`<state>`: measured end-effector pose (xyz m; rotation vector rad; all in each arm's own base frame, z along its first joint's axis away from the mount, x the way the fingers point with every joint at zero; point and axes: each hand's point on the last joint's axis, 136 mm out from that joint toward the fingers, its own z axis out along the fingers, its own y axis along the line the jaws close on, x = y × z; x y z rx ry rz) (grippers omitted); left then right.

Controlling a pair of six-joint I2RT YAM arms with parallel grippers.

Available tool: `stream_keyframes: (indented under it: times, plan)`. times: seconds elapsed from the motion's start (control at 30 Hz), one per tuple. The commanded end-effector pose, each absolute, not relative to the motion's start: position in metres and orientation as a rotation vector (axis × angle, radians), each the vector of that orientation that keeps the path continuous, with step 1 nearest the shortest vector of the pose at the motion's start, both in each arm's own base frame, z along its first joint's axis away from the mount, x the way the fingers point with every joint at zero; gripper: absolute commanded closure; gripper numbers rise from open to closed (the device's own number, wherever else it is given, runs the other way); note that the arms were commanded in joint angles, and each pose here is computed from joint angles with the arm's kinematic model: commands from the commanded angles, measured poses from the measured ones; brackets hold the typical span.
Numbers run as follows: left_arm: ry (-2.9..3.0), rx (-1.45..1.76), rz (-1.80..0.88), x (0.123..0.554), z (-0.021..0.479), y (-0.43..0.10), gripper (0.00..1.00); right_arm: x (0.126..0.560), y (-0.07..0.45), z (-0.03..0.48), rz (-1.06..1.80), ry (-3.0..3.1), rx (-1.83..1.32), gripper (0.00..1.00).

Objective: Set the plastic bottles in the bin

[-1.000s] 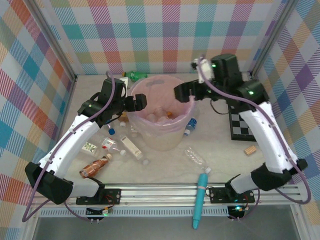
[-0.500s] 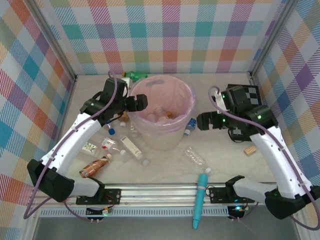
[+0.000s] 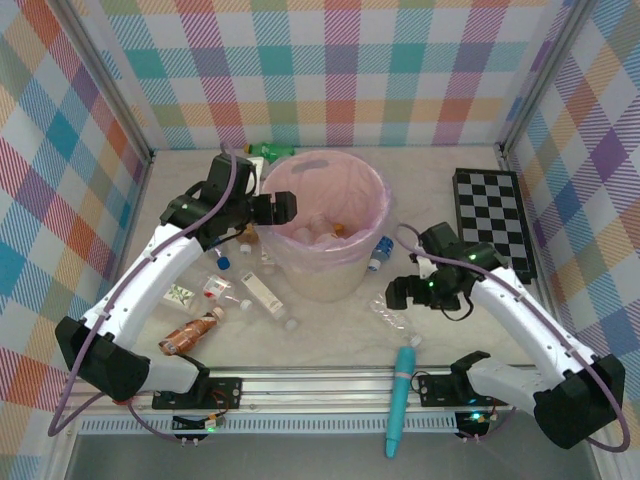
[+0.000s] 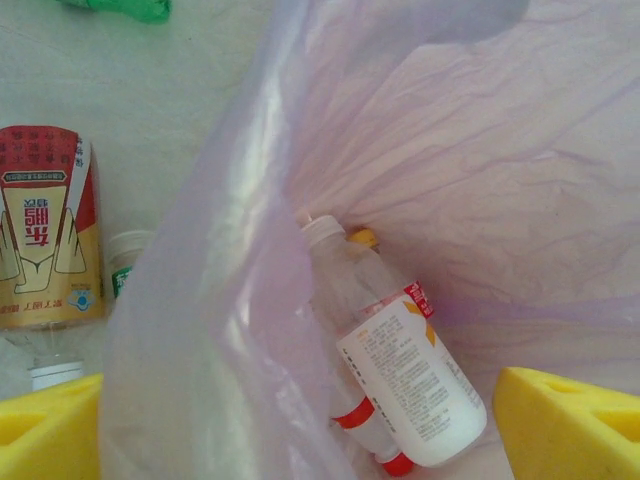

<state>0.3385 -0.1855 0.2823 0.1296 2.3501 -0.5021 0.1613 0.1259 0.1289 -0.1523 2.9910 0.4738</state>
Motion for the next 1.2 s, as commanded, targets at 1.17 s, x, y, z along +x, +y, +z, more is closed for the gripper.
stream_keyframes:
  times: [1.17]
  plan:
    - [2.241,0.342,-0.455,0.335,0.272,-0.187,0.09,0.17,0.137,0.005,0.249,3.124,-0.046,0.04]
